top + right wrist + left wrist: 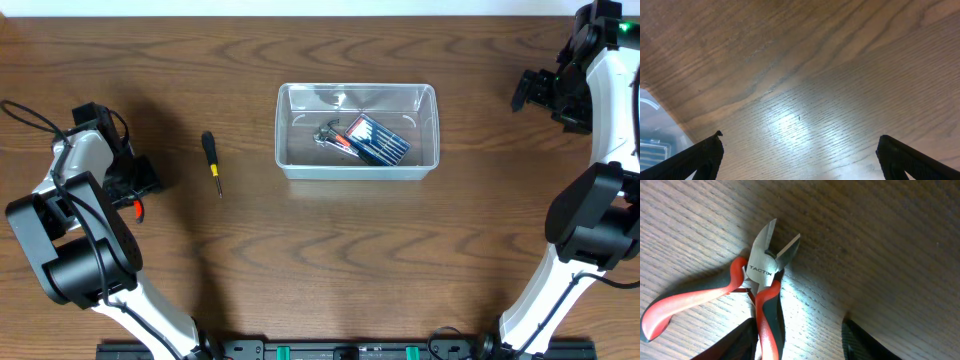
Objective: Pack container
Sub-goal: 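Close the left gripper on the pliers at the joint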
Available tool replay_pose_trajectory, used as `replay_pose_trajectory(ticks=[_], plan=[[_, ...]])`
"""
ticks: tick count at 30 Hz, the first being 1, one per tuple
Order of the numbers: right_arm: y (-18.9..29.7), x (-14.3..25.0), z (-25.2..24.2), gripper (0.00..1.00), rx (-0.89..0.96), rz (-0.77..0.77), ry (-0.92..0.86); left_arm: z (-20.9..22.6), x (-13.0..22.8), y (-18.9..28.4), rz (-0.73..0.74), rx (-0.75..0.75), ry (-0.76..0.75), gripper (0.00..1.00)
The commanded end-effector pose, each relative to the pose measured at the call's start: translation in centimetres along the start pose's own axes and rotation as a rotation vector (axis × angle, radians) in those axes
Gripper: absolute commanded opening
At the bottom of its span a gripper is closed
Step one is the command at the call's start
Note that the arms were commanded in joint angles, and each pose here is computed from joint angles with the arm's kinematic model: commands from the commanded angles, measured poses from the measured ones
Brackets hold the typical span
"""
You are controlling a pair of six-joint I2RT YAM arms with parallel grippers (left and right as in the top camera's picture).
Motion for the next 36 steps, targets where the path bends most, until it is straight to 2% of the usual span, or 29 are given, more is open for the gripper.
replay_pose_trajectory(ticks=[1, 10, 16, 19, 23, 30, 36], plan=[[-0.03, -0.02, 0.06, 0.99, 0.000, -0.002, -0.017, 0.56, 0.39, -1.37, 0.041, -0.039, 0.028, 0.50], [-0.03, -0.02, 0.06, 0.99, 0.000, -0.002, -0.017, 0.57, 0.31, -1.37, 0.035, -0.039, 0.032, 0.47], [-0.03, -0.03, 0.04, 0.99, 0.000, -0.002, -0.018, 0.94, 0.26, -1.35, 0.029, -0.091, 0.053, 0.47], [-0.03, -0.02, 0.09, 0.99, 0.000, -0.002, -0.016, 0.93, 0.26, -1.35, 0.028, -0.091, 0.053, 0.41], [-0.03, -0.02, 0.06, 0.99, 0.000, -0.002, -0.017, 0.93, 0.25, -1.35, 0.028, -0.091, 0.053, 0.39], [-0.03, -0.02, 0.06, 0.99, 0.000, -0.002, -0.017, 0.93, 0.20, -1.35, 0.024, -0.091, 0.054, 0.31], [-0.03, -0.02, 0.06, 0.99, 0.000, -0.002, -0.017, 0.93, 0.19, -1.37, 0.024, -0.091, 0.054, 0.31]])
Point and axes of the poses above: each gripper's point midway between its finger pads, its own y axis back along the fingers, its own z axis along the line the jaws close on, x = y × z, the point moved 10 cm from there along y, back along the fingers, and after that the axes turned 2 degrees about -y, right-handed, at the moved point
